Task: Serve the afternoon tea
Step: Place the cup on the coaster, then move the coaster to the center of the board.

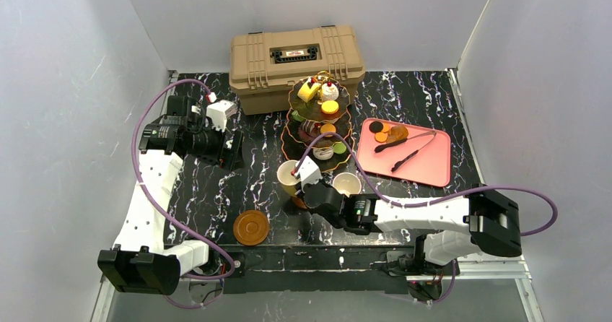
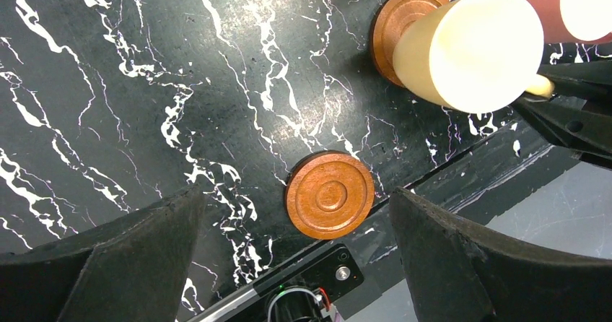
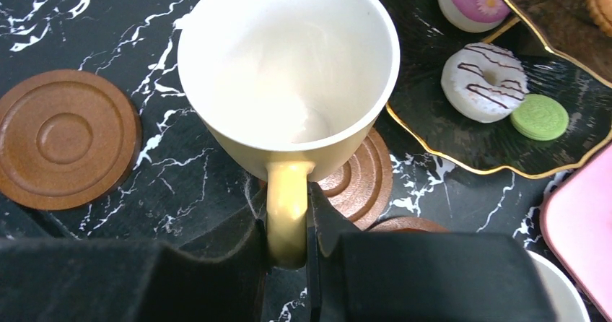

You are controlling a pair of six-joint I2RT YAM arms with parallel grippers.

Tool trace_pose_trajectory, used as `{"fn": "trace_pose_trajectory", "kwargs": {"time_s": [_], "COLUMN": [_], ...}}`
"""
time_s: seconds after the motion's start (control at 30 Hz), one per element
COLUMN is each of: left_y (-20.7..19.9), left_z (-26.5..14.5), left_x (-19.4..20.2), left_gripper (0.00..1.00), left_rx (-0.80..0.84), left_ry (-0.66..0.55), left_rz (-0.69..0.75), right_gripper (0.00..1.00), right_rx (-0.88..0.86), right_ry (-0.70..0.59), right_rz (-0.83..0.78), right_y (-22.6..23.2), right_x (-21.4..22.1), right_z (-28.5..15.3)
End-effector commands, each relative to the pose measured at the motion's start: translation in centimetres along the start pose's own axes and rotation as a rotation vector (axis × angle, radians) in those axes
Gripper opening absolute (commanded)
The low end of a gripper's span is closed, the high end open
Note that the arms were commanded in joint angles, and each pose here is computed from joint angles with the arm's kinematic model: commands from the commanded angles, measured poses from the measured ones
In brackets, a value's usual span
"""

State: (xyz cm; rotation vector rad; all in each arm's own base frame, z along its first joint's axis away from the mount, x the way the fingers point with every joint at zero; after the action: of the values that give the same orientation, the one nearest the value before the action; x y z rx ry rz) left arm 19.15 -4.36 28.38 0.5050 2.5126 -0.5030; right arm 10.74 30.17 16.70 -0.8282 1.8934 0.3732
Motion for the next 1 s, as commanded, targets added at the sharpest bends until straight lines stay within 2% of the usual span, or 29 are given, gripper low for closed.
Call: {"fn": "trace_pose_trajectory", "kwargs": {"time_s": [0.0,0.53,0.97], "left_y": [0.0,0.4,0.5], "left_z": [0.2,0.5,0.4], "left_x": [0.3,0.2,0.0], "left_gripper": [0.98,0.98,0.98], "left_rx": [0.005,-0.013,-0.026], "left_ry": [0.020,0.025,0.021], "left_rz": [0.001,0.009,0.013], "right_gripper": [0.01,0.01,0.01], "right_rx": [0.080,0.045,-0.050], "right_ry": [-0.094,-0.011,-0.007], "right_rz": [0.089,0.093,0.135], "right_y": [-1.0,-0.8,1.6], "right_x": [-2.0,1.6,2.0], "right_z": [-0.7,-0.3,1.8]}}
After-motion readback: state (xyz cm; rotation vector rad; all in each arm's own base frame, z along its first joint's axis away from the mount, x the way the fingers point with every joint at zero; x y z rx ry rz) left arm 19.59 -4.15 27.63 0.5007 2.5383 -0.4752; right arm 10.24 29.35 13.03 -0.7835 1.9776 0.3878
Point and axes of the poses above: each gripper's point midway between its finger pads, its own z axis out along the fingers, its own y axis along the line the jaws close on, x = y × z, the point moved 8 cm from there along -z, back along the fingers, and after that the axes turned 2 degrees about -z, right-handed, at the moved point
